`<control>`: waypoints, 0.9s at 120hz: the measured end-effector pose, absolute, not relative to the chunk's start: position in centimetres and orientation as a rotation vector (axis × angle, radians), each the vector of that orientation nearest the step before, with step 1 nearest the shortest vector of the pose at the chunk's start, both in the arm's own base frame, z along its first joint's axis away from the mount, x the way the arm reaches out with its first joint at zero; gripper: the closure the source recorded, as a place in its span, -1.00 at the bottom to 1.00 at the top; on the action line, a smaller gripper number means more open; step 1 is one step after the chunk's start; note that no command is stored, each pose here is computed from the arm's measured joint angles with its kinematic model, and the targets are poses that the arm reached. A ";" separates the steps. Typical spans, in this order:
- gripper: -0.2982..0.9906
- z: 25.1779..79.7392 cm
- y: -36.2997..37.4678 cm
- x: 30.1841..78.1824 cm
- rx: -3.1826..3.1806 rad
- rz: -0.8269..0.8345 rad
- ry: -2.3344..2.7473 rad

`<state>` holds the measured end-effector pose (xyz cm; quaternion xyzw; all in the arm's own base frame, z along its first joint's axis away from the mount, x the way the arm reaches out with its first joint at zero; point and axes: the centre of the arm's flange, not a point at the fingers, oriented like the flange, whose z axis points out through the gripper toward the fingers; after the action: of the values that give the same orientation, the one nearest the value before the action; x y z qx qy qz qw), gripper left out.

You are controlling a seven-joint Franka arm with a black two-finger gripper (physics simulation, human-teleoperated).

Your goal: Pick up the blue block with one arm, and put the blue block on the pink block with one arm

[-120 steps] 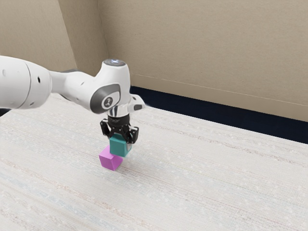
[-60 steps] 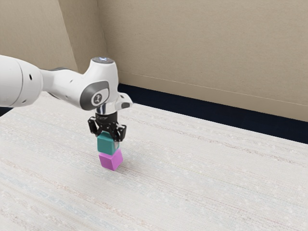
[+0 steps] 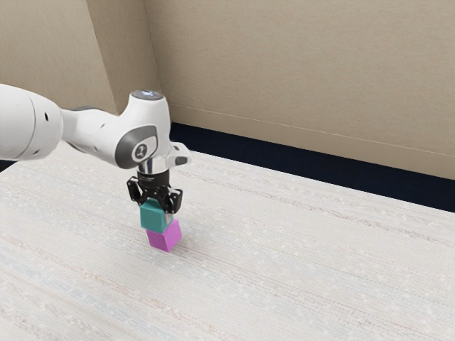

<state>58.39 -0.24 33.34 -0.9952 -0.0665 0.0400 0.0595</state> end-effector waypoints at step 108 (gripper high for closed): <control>-0.08 32.8 0.5 57.6 -3.062 0.061 -0.233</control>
<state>57.60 0.47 32.84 -0.9963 -0.0757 0.0197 0.0351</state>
